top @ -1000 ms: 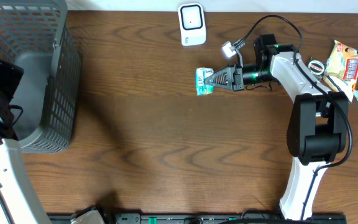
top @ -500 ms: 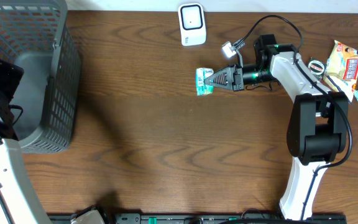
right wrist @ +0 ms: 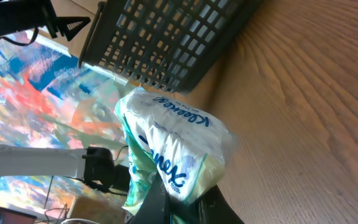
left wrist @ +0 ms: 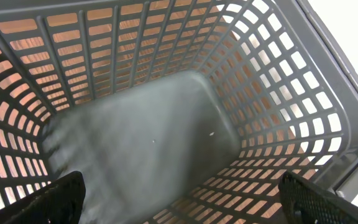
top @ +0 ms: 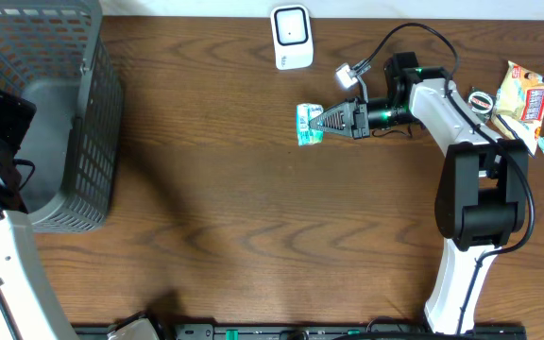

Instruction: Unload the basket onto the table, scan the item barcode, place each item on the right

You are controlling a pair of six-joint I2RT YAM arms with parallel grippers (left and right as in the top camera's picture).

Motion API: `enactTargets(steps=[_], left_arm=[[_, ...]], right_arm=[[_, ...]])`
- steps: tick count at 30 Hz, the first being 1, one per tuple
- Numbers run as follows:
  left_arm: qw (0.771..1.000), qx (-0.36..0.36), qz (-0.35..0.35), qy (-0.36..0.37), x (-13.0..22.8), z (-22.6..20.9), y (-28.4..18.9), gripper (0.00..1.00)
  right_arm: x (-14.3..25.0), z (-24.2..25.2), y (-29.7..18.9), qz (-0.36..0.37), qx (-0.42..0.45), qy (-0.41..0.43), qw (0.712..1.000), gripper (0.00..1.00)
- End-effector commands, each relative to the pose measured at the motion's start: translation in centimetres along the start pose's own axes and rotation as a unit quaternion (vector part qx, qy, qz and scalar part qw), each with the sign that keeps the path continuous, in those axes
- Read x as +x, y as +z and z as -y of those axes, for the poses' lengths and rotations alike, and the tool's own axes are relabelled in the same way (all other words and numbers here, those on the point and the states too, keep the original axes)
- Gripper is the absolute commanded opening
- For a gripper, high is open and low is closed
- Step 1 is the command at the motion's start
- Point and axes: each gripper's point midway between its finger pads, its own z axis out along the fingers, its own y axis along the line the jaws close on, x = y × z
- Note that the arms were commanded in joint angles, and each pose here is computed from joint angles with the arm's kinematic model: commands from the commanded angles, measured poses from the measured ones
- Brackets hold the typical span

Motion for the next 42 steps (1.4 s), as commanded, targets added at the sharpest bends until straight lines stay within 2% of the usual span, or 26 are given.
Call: enactTargets(steps=[1,5,8,11,12,14,18,19,23,24,26,27,29,32,37,42], left_arm=[[1.0,-0.005,0.002,-0.001,-0.2,-0.2,0.1,0.98],[1.0,-0.005,0.002,-0.001,-0.1,-0.2,0.1,0.98],[1.0,-0.005,0.002,-0.001,-0.2,-0.2,0.1,0.98],[1.0,-0.005,0.002,-0.001,-0.1,-0.2,0.1,0.98],[1.0,-0.005,0.002,-0.001,-0.1,-0.2,0.1,0.98],[1.0,-0.005,0.002,-0.001,-0.1,-0.2,0.1,0.98],[1.0,-0.005,0.002,-0.001,-0.1,-0.2,0.1,0.98],[1.0,-0.005,0.002,-0.001,-0.1,-0.2,0.1,0.98],[1.0,-0.005,0.002,-0.001,-0.1,-0.2,0.1,0.97],[1.0,-0.005,0.002,-0.001,-0.2,-0.2,0.1,0.98],[1.0,-0.005,0.002,-0.001,-0.1,-0.2,0.1,0.98],[1.0,-0.005,0.002,-0.001,-0.1,-0.2,0.1,0.98],[1.0,-0.005,0.002,-0.001,-0.1,-0.2,0.1,0.98],[1.0,-0.005,0.002,-0.001,-0.1,-0.2,0.1,0.98],[1.0,-0.005,0.002,-0.001,-0.2,-0.2,0.1,0.97],[1.0,-0.005,0.002,-0.001,-0.1,-0.2,0.1,0.98]], right_arm=[[-0.2,-1.3,0.8,-0.007,-0.006,-0.002,1.0,0.01],[1.4,1.9,2.2,-0.066,0.09,0.072,0.991,0.01],[1.5,4.1,3.5,-0.08,0.161,0.121,0.976,0.01],[1.0,7.0,3.9,-0.085,0.28,0.136,0.947,0.01],[0.4,8.1,3.4,-0.086,0.346,0.129,0.925,0.01],[-1.6,8.4,2.5,-0.089,0.429,0.092,0.894,0.01],[-7.6,6.4,1.1,-0.051,0.523,0.012,0.851,0.01],[-10.2,5.2,0.8,-0.026,0.536,-0.016,0.844,0.01],[-15.3,3.4,-0.5,0.043,0.563,-0.071,0.822,0.01],[-17.6,3.0,-0.9,0.074,0.572,-0.108,0.81,0.01],[-20.2,2.2,-0.5,0.09,0.567,-0.184,0.798,0.01],[-21.4,1.8,-0.4,0.092,0.57,-0.225,0.785,0.01],[-23.7,1.3,-0.7,0.095,0.593,-0.303,0.74,0.01],[-25.6,1.9,-0.7,0.068,0.62,-0.399,0.672,0.01],[-25.4,5.3,0.3,-0.005,0.624,-0.479,0.618,0.01],[-24.6,9.0,1.3,-0.1,0.619,-0.557,0.544,0.01]])
